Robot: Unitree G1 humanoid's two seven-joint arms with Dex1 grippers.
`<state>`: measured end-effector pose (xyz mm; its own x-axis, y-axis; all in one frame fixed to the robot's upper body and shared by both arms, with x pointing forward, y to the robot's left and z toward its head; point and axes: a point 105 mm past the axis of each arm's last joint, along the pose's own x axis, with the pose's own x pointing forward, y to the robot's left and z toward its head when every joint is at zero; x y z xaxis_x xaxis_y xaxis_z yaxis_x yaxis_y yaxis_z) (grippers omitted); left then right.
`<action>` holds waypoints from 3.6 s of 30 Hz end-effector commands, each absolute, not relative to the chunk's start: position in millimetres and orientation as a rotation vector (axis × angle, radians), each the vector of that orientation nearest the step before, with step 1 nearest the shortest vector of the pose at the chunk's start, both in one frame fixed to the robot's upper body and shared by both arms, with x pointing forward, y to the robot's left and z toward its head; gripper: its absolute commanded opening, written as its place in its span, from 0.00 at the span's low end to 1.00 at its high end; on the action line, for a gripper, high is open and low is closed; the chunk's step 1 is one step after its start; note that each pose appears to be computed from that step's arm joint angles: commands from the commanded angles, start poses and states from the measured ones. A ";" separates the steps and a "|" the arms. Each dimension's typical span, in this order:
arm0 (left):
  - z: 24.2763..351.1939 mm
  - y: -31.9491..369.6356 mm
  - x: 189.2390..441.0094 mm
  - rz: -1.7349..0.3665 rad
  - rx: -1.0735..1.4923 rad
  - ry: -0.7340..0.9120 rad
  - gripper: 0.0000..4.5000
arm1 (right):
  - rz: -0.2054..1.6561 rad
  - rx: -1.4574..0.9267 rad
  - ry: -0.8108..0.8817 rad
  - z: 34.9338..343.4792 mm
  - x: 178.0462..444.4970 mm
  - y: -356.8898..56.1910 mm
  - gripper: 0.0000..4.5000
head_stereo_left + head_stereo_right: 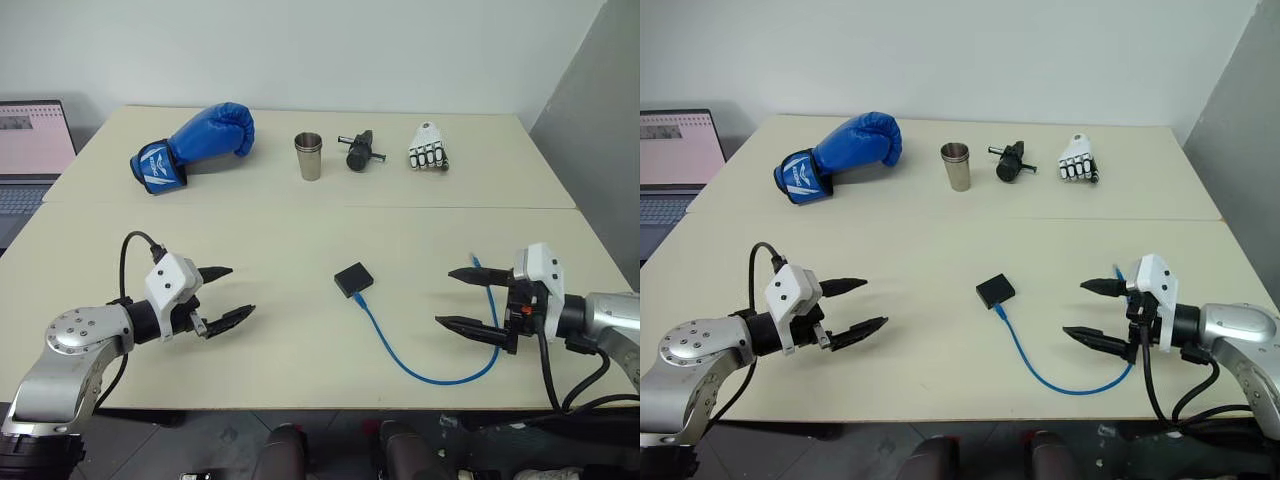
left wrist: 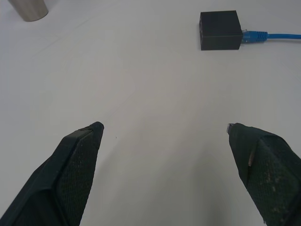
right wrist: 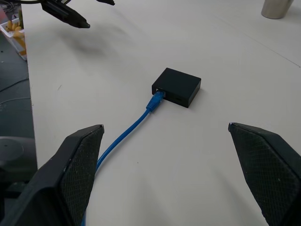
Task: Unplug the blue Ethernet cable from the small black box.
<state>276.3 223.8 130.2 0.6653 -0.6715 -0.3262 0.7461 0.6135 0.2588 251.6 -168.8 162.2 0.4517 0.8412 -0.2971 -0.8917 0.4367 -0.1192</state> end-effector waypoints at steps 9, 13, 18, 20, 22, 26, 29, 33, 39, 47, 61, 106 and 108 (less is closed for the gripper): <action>146.5 212.7 270.6 -0.848 0.382 0.159 1.00 | 1.096 -0.306 0.166 175.6 254.0 -165.2 1.00; 145.8 212.2 268.1 -0.844 0.383 0.165 1.00 | 1.107 -0.308 0.170 175.1 252.5 -163.2 1.00; 150.6 210.1 265.8 -0.862 0.359 0.147 1.00 | 1.116 -0.308 0.170 173.4 252.0 -160.2 1.00; 155.0 208.1 264.8 -0.886 0.346 0.128 1.00 | 1.121 -0.304 0.170 172.4 251.6 -157.6 1.00; 157.4 203.6 261.2 -0.930 0.343 0.124 1.00 | 1.126 -0.296 0.174 170.0 251.2 -153.4 1.00; 152.7 188.4 235.5 -1.129 0.363 0.189 1.00 | 1.145 -0.282 0.174 163.9 246.5 -138.4 1.00; 148.0 184.0 226.0 -1.211 0.427 0.226 1.00 | 1.144 -0.261 0.185 155.4 243.9 -121.5 1.00; 145.2 179.8 220.1 -1.292 0.443 0.258 1.00 | 1.081 -0.289 0.241 129.1 251.3 -98.0 1.00; 149.5 174.3 226.1 -1.343 0.455 0.245 1.00 | 0.886 -0.239 0.285 99.7 280.7 -68.8 1.00; 152.9 172.4 228.3 -1.347 0.465 0.234 1.00 | 0.779 -0.243 0.346 73.4 290.1 -58.6 1.00; 144.3 175.7 236.7 -1.274 0.463 0.253 1.00 | 0.743 -0.268 0.346 70.0 301.4 -53.5 0.51; 172.4 147.9 283.3 -1.201 -0.469 0.355 0.48 | 1.122 -1.191 -0.642 181.8 297.2 -13.9 0.02; 172.6 147.1 283.6 -1.203 -0.467 0.356 0.38 | 1.117 -1.188 -0.647 182.6 297.6 -13.8 0.02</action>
